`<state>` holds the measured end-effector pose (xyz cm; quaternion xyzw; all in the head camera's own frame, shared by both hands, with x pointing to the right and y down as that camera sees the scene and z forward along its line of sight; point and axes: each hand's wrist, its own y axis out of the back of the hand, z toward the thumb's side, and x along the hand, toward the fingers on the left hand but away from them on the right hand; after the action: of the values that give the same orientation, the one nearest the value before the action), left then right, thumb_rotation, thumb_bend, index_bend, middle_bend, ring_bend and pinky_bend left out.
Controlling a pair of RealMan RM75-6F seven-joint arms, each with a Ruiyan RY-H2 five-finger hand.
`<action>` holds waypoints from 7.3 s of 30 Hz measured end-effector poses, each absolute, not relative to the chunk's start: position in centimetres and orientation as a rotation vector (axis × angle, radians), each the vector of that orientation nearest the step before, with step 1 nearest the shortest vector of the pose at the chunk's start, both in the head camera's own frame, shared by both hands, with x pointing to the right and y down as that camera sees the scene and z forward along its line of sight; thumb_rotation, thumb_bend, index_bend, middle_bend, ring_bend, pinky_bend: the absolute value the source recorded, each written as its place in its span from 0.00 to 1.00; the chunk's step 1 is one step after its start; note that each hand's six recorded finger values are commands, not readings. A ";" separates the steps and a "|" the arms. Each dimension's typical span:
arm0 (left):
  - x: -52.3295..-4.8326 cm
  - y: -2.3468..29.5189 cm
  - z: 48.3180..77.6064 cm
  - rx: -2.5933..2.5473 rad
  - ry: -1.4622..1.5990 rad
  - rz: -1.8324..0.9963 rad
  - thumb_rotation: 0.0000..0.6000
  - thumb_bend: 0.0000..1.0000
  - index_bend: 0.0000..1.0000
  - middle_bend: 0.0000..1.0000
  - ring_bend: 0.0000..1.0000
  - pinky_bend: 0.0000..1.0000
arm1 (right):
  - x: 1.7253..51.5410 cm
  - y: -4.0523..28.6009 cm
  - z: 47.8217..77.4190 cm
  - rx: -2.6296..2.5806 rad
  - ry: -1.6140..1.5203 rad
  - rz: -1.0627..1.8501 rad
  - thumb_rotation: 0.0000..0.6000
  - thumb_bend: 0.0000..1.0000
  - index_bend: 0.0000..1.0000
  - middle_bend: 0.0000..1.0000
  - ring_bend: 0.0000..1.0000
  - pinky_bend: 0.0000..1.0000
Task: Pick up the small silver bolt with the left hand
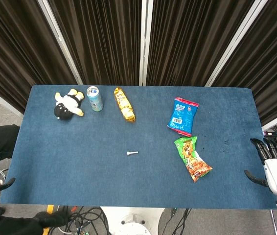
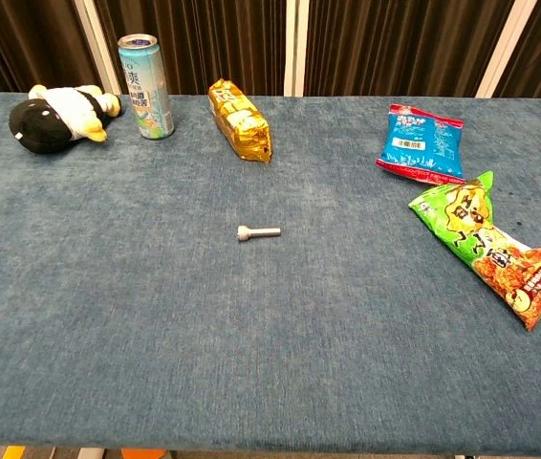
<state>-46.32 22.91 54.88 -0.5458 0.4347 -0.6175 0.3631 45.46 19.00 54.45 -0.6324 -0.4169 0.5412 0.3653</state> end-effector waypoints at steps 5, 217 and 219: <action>-46.3 22.9 54.7 -1.407 1.117 -1.580 1.00 0.00 0.25 0.15 0.02 0.00 | 45.6 19.4 54.3 -1.622 -1.081 1.393 1.00 0.11 0.08 0.10 0.00 0.00; -20.8 7.3 67.2 -2.188 0.905 -1.136 1.00 0.27 0.26 0.13 0.00 0.00 | 46.1 20.0 53.5 -1.588 -1.086 1.451 1.00 0.11 0.08 0.11 0.00 0.00; -24.0 7.0 65.7 -2.103 0.972 -1.163 1.00 0.25 0.26 0.13 0.00 0.00 | 46.2 20.0 53.5 -1.590 -1.089 1.448 1.00 0.11 0.08 0.11 0.00 0.00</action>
<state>-23.96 7.03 65.75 -0.7809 0.3608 -0.4319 0.2711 46.17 19.99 53.53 -0.6162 -0.4219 0.5609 0.3574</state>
